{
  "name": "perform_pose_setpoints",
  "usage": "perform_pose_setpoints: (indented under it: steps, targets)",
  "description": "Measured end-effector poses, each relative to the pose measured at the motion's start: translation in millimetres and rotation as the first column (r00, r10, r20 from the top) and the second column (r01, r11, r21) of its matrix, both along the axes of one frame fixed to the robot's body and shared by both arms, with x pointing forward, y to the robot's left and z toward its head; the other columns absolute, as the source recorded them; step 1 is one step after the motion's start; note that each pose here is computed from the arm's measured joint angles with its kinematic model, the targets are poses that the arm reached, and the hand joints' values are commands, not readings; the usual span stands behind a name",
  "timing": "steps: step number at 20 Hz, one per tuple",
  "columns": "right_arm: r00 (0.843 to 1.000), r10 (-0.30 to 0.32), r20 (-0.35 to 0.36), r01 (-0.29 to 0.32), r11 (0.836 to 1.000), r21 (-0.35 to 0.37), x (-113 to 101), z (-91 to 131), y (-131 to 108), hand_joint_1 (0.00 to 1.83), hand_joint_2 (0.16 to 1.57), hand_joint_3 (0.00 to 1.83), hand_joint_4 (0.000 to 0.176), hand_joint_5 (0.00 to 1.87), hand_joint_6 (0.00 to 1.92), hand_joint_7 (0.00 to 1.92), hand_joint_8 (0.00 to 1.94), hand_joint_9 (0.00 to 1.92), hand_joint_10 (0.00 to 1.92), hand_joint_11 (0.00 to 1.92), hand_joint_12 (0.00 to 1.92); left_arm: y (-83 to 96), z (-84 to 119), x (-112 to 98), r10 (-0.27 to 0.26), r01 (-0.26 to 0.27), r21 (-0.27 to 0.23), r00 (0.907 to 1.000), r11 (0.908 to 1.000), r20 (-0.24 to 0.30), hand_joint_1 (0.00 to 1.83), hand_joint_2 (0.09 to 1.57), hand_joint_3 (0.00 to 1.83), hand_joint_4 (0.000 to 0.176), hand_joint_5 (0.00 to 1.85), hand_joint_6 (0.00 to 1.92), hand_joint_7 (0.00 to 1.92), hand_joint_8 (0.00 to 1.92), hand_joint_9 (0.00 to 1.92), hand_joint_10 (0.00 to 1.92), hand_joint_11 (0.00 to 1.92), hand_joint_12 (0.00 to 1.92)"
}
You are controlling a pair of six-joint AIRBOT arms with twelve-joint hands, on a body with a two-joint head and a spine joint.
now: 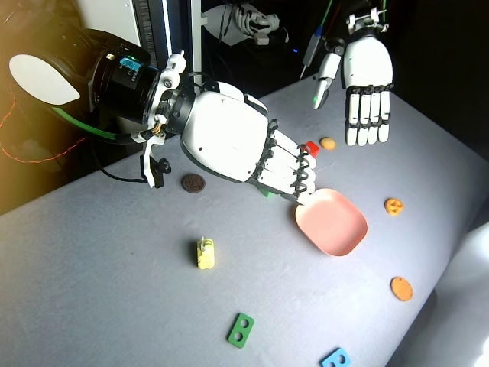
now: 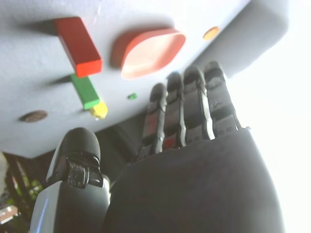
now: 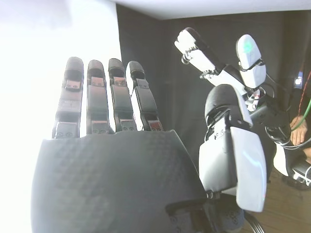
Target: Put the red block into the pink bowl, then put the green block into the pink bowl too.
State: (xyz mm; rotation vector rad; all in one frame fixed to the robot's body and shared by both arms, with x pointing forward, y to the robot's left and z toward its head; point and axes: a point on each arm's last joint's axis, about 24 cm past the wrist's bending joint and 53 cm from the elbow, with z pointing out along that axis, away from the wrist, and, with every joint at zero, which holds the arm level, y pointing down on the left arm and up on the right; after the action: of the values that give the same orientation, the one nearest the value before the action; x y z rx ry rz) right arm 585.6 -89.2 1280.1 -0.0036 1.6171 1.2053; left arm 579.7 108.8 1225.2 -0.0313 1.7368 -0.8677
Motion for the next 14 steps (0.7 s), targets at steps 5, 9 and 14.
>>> perform_pose_setpoints:
  steps: [5, 9, 14]
  targets:
    - [1.0, 0.0, 0.003, 0.0, 1.0, -0.003, 0, 0, 0, 0.01, 1.2, 0.0, 0.0, 0.08, 0.0, 0.07, 0.0, 0.04, 0.0, 0.0, 0.28, -6.4, 5, 8, 0.046, -0.045, -0.062, 0.9988, 0.9971, 0.014, 0.0, 1.24, 0.0, 0.007, 0.17, 0.0, 0.09, 0.0, 0.04, 0.0, 0.0, 0.01]
    - [1.0, 0.0, 0.004, 0.0, 1.0, -0.004, 0, 0, 0, 0.05, 1.19, 0.0, 0.0, 0.09, 0.0, 0.08, 0.0, 0.06, 0.0, 0.0, 0.27, -5.2, -3, 10, 0.07, -0.069, -0.07, 0.9976, 0.9951, 0.002, 0.14, 1.15, 0.0, 0.046, 0.27, 0.01, 0.05, 0.0, 0.0, 0.0, 0.0, 0.0]
    - [1.0, 0.003, 0.021, -0.003, 1.0, -0.023, -2, 0, 2, 0.06, 1.19, 0.0, 0.0, 0.1, 0.0, 0.08, 0.0, 0.06, 0.0, 0.0, 0.27, -4.9, -19, 11, 0.076, -0.077, -0.082, 0.9969, 0.9936, -0.02, 0.4, 1.07, 0.0, 0.1, 0.46, 0.03, 0.04, 0.0, 0.0, 0.0, 0.0, 0.0]
